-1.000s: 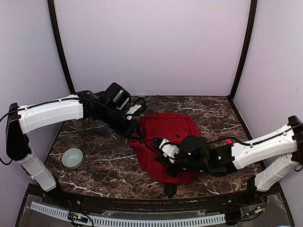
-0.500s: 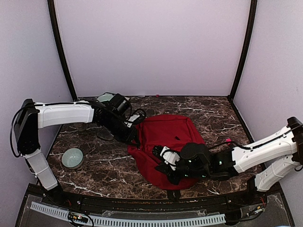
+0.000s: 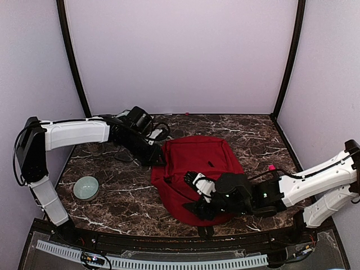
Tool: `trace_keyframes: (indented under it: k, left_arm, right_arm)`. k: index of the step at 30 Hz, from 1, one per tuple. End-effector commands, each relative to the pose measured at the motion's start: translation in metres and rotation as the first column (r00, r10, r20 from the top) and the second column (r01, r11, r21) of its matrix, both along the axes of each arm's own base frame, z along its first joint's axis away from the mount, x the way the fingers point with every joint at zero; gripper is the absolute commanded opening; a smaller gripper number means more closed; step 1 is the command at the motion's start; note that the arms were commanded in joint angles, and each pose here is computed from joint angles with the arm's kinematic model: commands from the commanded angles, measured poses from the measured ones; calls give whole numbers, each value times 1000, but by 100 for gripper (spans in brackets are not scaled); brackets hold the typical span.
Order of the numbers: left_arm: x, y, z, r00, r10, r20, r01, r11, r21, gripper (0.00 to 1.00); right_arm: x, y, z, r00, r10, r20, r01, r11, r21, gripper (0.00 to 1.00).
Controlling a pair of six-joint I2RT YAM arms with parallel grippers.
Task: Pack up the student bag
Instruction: Zip the largest pocket of the bag in the student bag, then adjust the student bag at the center of the board.
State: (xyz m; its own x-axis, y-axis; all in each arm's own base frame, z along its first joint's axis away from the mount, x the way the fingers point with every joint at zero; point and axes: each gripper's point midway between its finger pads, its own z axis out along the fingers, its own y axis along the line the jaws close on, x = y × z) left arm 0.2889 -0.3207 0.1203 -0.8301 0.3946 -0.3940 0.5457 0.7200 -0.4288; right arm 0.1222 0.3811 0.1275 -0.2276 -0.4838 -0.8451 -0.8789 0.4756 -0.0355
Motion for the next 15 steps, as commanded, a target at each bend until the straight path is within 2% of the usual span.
trace_keyframes:
  k: [1, 7, 8, 9, 10, 13, 15]
  left_arm:
    - [3, 2, 40, 995, 9, 97, 0, 996, -90, 41]
    - [4, 12, 74, 980, 43, 194, -21, 993, -114, 65]
    - [5, 15, 82, 974, 57, 219, -32, 993, -116, 75]
    - [7, 19, 87, 968, 75, 241, -48, 992, -114, 91]
    - [8, 22, 92, 961, 87, 262, -58, 992, -115, 98]
    - [8, 23, 102, 954, 92, 286, -57, 990, -129, 99]
    - [1, 18, 107, 961, 66, 269, -24, 987, -157, 98]
  right_arm:
    - [26, -8, 69, 984, -131, 119, 114, 983, 142, 69]
    - [50, -42, 126, 943, -274, 189, 224, 942, 249, 74]
    - [58, -52, 130, 927, -329, 179, 278, 925, 261, 74]
    - [71, -67, 127, 902, -405, 149, 360, 897, 255, 72]
    - [83, -80, 127, 874, -476, 98, 440, 860, 258, 69]
    - [115, -114, 114, 774, -622, -116, 632, 746, 211, 64]
    - [129, -129, 102, 718, -665, -205, 695, 704, 148, 64]
